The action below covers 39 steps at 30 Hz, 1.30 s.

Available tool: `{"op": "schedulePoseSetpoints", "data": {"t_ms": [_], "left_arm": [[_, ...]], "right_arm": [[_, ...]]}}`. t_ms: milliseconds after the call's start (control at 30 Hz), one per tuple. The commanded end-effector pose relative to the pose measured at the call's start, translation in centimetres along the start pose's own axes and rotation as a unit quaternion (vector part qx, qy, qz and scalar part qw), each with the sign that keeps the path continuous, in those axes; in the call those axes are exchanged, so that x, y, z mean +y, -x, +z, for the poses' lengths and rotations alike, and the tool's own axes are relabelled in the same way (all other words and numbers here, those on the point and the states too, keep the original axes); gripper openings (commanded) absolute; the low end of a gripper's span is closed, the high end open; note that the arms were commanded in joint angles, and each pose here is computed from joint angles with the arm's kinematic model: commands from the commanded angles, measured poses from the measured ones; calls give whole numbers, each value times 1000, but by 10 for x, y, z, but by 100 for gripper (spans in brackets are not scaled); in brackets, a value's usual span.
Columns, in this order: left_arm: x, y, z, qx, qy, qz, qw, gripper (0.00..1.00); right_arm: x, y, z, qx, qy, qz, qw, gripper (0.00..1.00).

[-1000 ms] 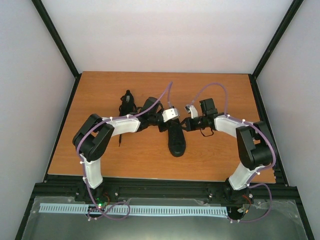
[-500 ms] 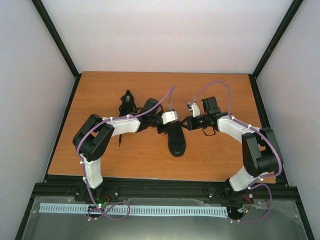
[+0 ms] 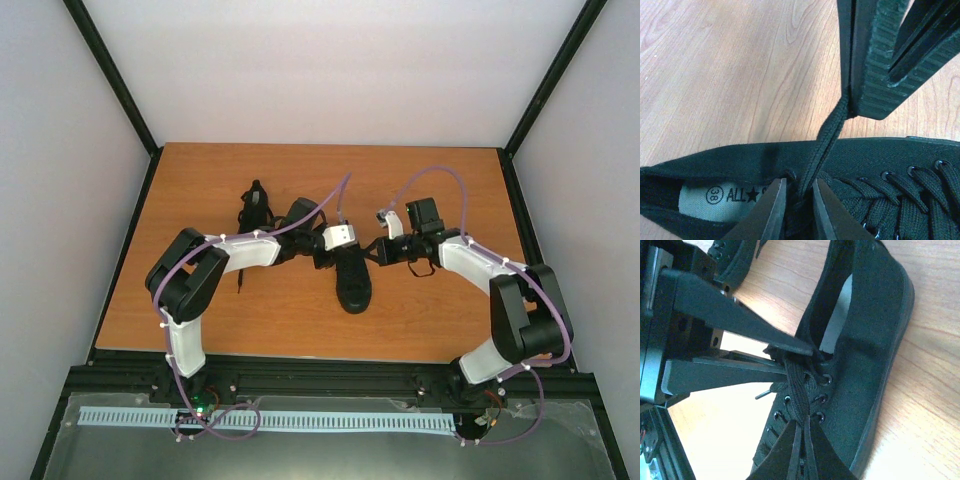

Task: Tie the shoes
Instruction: Tie the shoelace on the shoe.

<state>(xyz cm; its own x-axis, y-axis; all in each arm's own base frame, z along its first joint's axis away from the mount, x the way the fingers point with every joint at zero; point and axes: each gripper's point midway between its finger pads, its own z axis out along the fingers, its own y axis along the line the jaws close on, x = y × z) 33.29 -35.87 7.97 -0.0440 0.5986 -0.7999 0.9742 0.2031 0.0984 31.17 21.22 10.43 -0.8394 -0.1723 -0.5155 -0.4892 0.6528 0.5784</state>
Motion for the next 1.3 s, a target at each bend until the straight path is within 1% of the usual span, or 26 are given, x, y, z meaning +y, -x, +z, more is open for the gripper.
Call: {"op": "schedulePoseSetpoints", "data": {"t_ms": [0, 67, 167, 267, 333, 367, 400, 467, 567, 667, 767, 833, 900, 967, 1000, 1033, 1133, 1167, 1200, 1267], "left_arm": [[-6, 1, 1, -6, -12, 14, 1000, 20], [-7, 14, -5, -26, -21, 22, 999, 32], [-9, 34, -20, -38, -32, 63, 997, 45], [-12, 38, -40, -22, -39, 130, 990, 61], [-13, 32, -53, 2, -45, 169, 985, 71], [-13, 25, -58, 19, -48, 188, 981, 75], [-11, 15, -61, 41, -50, 202, 977, 77], [-5, -8, -66, 85, -49, 212, 972, 78], [4, -39, -64, 129, -48, 215, 967, 79], [2, -54, -51, 133, -49, 220, 965, 82], [12, -53, -36, 125, -16, 226, 966, 83], [25, -51, -28, 118, 15, 223, 968, 80], [32, -47, -22, 107, 30, 225, 968, 74], [29, -44, -19, 95, 22, 227, 969, 68], [27, -45, -18, 93, 16, 230, 969, 64], [25, -46, -17, 93, 11, 233, 968, 56], [32, -46, -18, 100, 24, 236, 966, 15], [35, -44, -20, 102, 33, 236, 966, 4], [39, -43, -22, 105, 40, 238, 965, 1], [47, -41, -26, 110, 53, 247, 961, 1]], "right_arm": [[3, -4, -3, -2, 3, -3, 1000, 3], [0, -7, 1, 4, 2, 3, 1000, 3], [-2, -9, 4, 6, 4, 6, 1000, 3], [-3, -9, 5, 5, 3, 4, 1000, 3], [-3, -9, 6, 6, 5, 5, 1000, 3], [-3, -9, 7, 7, 7, 6, 1000, 3], [-4, -10, 8, 8, 8, 6, 1000, 3], [-4, -10, 9, 8, 10, 7, 1000, 3], [-4, -10, 9, 7, 10, 6, 1000, 3], [-5, -10, 11, 9, 10, 8, 1000, 3], [-5, -10, 11, 8, 11, 10, 1000, 3], [-4, -9, 11, 7, 14, 11, 1000, 3], [-4, -9, 12, 7, 17, 11, 1000, 3], [-4, -9, 13, 9, 17, 12, 1000, 3], [-4, -10, 13, 10, 17, 13, 1000, 3], [-5, -10, 13, 11, 17, 14, 1000, 3], [-4, -13, 14, 15, 20, 17, 1000, 3], [-5, -15, 14, 17, 20, 19, 999, 3], [-5, -18, 15, 19, 20, 21, 999, 3], [-6, -25, 16, 27, 21, 28, 999, 3]]}}
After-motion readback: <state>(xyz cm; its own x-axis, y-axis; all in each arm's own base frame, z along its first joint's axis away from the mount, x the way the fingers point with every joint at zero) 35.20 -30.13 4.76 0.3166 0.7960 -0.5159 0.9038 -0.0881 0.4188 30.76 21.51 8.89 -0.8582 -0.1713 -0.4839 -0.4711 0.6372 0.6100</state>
